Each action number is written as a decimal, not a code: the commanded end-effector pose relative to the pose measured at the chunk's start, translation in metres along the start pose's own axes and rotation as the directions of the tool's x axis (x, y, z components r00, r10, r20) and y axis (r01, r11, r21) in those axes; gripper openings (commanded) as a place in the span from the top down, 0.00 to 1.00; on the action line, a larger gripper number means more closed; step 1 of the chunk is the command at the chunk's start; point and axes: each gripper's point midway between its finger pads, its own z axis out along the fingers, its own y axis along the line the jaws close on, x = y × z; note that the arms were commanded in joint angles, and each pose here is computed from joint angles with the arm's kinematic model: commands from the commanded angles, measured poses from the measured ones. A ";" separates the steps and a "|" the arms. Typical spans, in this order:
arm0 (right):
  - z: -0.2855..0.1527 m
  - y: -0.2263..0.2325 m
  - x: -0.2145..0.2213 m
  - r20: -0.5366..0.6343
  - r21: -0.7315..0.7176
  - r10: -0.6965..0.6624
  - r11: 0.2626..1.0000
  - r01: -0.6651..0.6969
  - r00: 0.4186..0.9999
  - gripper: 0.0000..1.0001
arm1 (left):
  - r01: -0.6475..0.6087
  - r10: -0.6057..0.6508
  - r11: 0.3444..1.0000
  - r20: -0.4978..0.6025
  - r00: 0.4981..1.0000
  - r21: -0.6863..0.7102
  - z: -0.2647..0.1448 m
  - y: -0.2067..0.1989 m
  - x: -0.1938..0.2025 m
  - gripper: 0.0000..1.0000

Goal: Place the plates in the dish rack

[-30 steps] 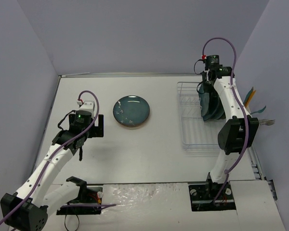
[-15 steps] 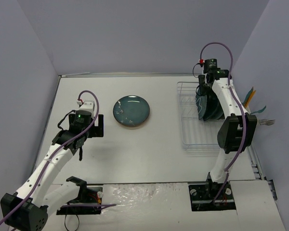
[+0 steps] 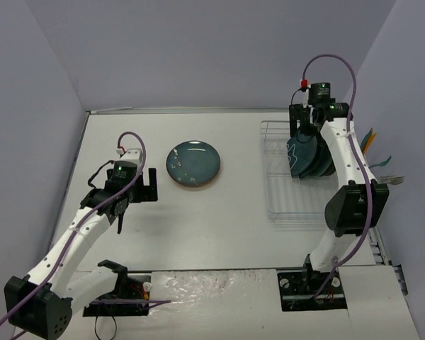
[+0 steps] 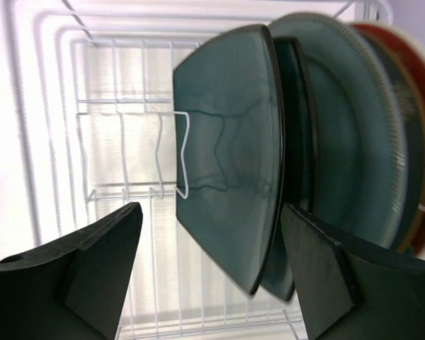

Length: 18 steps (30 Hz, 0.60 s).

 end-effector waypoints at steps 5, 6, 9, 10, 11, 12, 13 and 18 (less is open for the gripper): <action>-0.102 0.039 -0.040 0.297 -0.272 0.165 0.959 -0.083 0.940 0.16 | 0.120 -0.131 0.986 0.087 0.988 0.119 0.001 -0.031 -0.050 0.03; -0.106 0.057 -0.037 0.304 -0.353 0.214 0.930 -0.099 0.928 0.15 | 0.125 -0.137 0.985 0.090 0.987 0.122 0.003 -0.032 -0.050 0.03; -0.111 0.115 -0.026 0.292 -0.538 0.327 0.833 -0.128 0.899 0.15 | 0.142 -0.153 0.981 0.080 0.985 0.130 0.008 -0.034 -0.047 0.03; -0.113 0.137 -0.021 0.275 -0.592 0.361 0.794 -0.139 0.891 0.15 | 0.152 -0.162 0.980 0.072 0.984 0.131 0.009 -0.034 -0.044 0.03; -0.118 0.160 -0.022 0.261 -0.642 0.390 0.754 -0.143 0.883 0.15 | 0.154 -0.163 0.979 0.066 0.984 0.131 0.010 -0.034 -0.042 0.03; -0.116 0.175 -0.017 0.253 -0.666 0.387 0.734 -0.131 0.887 0.15 | 0.156 -0.166 0.979 0.066 0.984 0.132 0.010 -0.034 -0.042 0.03; -0.111 0.193 -0.011 0.220 -0.695 0.405 0.704 -0.149 0.887 0.15 | 0.155 -0.164 0.979 0.064 0.984 0.130 0.008 -0.033 -0.041 0.03; -0.067 0.262 0.012 0.083 -0.759 0.448 0.607 -0.235 0.890 0.15 | 0.129 -0.138 0.987 0.095 0.986 0.096 -0.006 -0.019 -0.038 0.03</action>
